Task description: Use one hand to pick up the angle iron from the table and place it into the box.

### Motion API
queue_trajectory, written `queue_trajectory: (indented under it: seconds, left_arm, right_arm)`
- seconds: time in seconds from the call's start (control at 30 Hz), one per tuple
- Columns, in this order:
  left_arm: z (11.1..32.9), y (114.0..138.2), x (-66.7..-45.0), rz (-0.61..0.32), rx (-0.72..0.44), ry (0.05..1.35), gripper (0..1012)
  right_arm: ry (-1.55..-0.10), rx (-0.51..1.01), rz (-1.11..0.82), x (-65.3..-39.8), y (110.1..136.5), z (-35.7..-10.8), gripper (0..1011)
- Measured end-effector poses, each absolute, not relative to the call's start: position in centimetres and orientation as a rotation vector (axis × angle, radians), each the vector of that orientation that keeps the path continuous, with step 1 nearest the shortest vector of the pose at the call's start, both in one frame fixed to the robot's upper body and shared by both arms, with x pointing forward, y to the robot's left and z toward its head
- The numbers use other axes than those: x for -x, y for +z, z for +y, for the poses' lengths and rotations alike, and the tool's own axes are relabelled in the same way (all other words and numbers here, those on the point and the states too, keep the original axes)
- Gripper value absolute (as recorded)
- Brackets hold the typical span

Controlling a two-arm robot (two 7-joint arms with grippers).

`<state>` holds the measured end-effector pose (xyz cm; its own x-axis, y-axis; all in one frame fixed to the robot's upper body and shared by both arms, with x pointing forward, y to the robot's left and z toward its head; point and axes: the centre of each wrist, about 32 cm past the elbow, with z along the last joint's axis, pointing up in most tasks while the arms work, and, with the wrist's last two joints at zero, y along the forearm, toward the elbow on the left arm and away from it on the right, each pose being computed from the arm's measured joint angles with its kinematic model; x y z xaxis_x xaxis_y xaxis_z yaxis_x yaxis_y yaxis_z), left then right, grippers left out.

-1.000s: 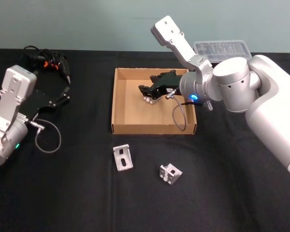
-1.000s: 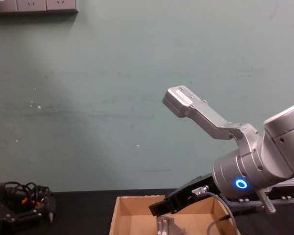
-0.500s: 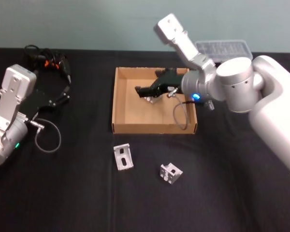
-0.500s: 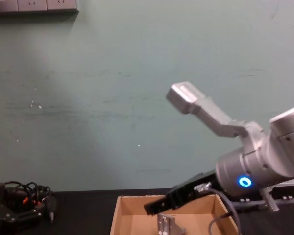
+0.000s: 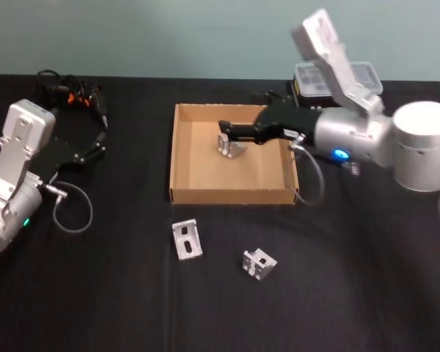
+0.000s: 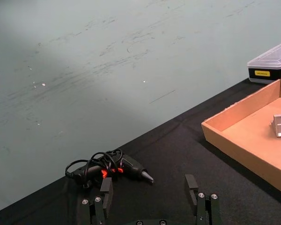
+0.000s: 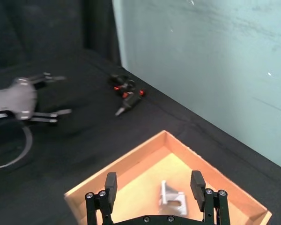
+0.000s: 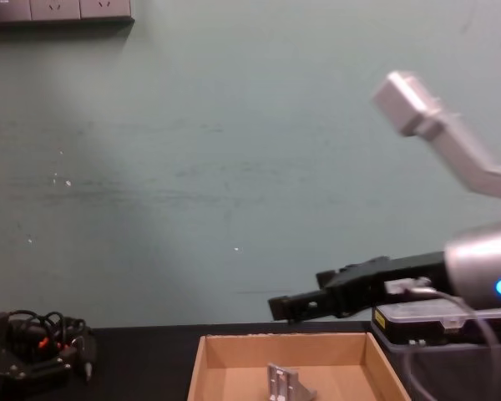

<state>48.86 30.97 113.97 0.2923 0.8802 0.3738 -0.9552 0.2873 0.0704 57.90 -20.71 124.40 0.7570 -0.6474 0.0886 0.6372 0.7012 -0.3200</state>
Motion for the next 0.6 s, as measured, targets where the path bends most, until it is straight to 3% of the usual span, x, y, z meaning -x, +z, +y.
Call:
queue_trajectory:
  seconds: [0.3, 0.6]
  left_arm:
    - [31.0, 114.0, -48.9, -0.285, -0.305, 1.248, 1000]
    - [31.0, 114.0, -48.9, -0.285, -0.304, 1.248, 1000]
  right_arm:
    - [-0.538, 0.302, -0.056, -52.3, 122.7, -25.6, 1004]
    - [-0.412, 0.325, -0.116, -48.6, 120.3, -29.0, 1004]
